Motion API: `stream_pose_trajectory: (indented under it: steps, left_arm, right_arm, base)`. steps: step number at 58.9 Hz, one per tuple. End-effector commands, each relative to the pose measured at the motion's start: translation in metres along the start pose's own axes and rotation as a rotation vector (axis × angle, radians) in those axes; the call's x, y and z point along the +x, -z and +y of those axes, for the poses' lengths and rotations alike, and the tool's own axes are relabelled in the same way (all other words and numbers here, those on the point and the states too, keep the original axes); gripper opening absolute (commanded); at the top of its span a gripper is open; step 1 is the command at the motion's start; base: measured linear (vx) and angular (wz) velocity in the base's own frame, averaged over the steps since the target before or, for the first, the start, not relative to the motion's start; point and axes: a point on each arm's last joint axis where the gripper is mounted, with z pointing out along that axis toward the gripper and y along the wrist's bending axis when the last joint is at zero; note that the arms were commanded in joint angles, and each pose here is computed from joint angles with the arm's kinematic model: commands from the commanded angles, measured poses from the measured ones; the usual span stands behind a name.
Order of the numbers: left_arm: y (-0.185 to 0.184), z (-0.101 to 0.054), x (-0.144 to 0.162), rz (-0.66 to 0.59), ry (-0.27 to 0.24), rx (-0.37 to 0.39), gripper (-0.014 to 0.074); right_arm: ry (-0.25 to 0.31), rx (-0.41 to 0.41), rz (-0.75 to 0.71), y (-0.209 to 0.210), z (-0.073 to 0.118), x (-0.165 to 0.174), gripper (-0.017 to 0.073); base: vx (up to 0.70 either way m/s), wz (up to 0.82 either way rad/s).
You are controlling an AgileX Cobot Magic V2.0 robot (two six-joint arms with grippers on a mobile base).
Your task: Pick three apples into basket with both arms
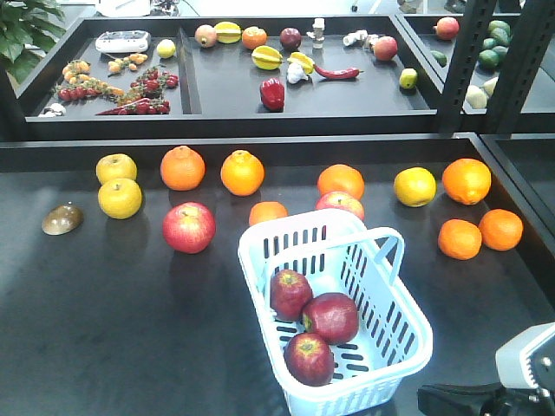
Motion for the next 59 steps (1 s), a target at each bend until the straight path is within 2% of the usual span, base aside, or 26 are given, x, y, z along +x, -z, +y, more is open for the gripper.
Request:
stream_pose_trajectory:
  steps: [1,46,49,54,56,59]
  left_arm:
    - [0.003,-0.004,-0.014,-0.097,0.011,0.032,-0.0006]
    - [0.003,-0.004,-0.014,-0.096,0.01,0.031,-0.0006]
    - [0.003,-0.004,-0.014,-0.096,0.01,0.031,-0.0006]
    - [0.003,-0.004,-0.014,-0.096,0.01,0.031,-0.0006]
    - [0.003,-0.004,-0.014,-0.096,0.01,0.031,-0.0006]
    - [0.003,-0.004,-0.014,-0.096,0.01,0.031,-0.0006]
  right_arm:
    - [-0.007,0.007,-0.044,0.003,0.0,-0.01,-0.0005]
    - [-0.006,0.007,-0.041,0.002,0.0,-0.009,-0.0005]
    - [0.018,0.016,-0.036,0.003,0.0,-0.008,-0.0005]
    - [0.144,0.057,-0.044,0.01,-0.001,-0.005,-0.0005]
    - [0.171,0.069,-0.062,0.015,0.0,-0.005,-0.0005]
    - [0.168,0.094,-0.112,0.023,0.002,-0.006,-0.0005]
  base:
    - [0.0,0.0]
    - [0.0,0.0]
    - [0.0,0.0]
    - [0.0,0.0]
    - [0.0,0.0]
    - [0.0,0.0]
